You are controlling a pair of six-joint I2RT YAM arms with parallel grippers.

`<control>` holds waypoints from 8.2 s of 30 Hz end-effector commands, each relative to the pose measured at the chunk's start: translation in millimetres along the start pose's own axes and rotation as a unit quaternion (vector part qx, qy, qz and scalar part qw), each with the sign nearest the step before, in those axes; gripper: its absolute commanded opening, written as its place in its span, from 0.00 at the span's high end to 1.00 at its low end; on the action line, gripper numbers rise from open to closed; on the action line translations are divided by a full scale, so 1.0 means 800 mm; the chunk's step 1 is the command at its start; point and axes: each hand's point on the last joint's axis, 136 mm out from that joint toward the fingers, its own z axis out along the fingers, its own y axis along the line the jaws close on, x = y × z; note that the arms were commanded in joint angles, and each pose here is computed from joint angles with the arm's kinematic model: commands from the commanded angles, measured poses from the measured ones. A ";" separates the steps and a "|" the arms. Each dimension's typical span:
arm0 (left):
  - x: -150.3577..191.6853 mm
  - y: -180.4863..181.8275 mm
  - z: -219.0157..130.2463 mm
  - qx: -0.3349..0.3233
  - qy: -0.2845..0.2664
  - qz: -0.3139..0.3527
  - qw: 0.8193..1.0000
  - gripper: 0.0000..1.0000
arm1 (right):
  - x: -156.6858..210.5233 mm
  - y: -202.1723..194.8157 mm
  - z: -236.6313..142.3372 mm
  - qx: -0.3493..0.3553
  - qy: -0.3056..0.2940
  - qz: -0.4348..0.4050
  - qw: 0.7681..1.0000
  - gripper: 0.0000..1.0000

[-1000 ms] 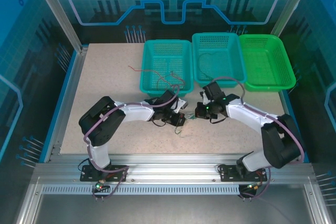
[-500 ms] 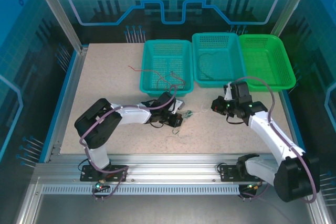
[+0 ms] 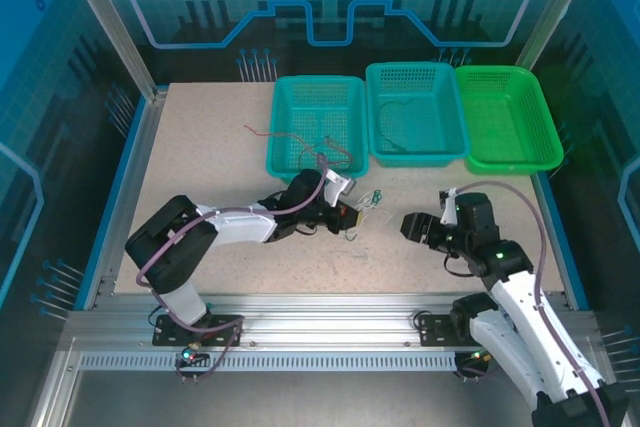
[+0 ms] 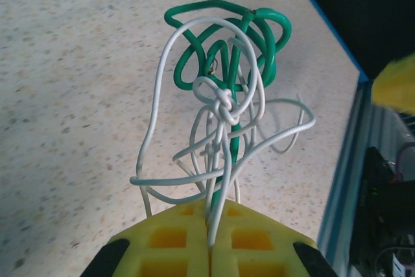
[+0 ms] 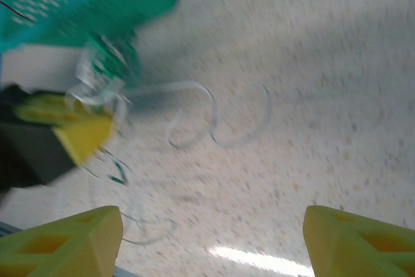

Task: Untangle the cables

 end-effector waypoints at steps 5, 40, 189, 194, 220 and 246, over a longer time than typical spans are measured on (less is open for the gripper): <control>-0.016 -0.032 -0.002 0.060 -0.024 0.053 0.997 1.00 | -0.051 0.069 0.017 -0.082 0.033 -0.034 0.995 0.35; 0.020 0.010 -0.019 -0.045 0.011 0.024 0.999 0.93 | -0.110 -0.033 0.014 0.090 -0.043 0.030 0.995 1.00; 0.089 0.070 -0.076 -0.124 -0.001 0.004 0.992 1.00 | -0.260 -0.081 -0.102 -0.079 -0.217 0.263 0.937 1.00; 0.076 0.049 -0.071 -0.080 -0.018 0.019 0.996 0.94 | -0.271 -0.062 -0.049 -0.055 -0.197 0.225 0.953 1.00; 0.042 0.077 -0.178 -0.263 -0.062 -0.106 0.957 0.37 | -0.358 -0.018 0.130 0.018 -0.096 0.038 0.994 0.43; 0.032 0.131 -0.071 -0.205 0.034 -0.077 0.975 0.32 | -0.032 0.077 0.068 -0.027 0.048 -0.179 0.982 0.41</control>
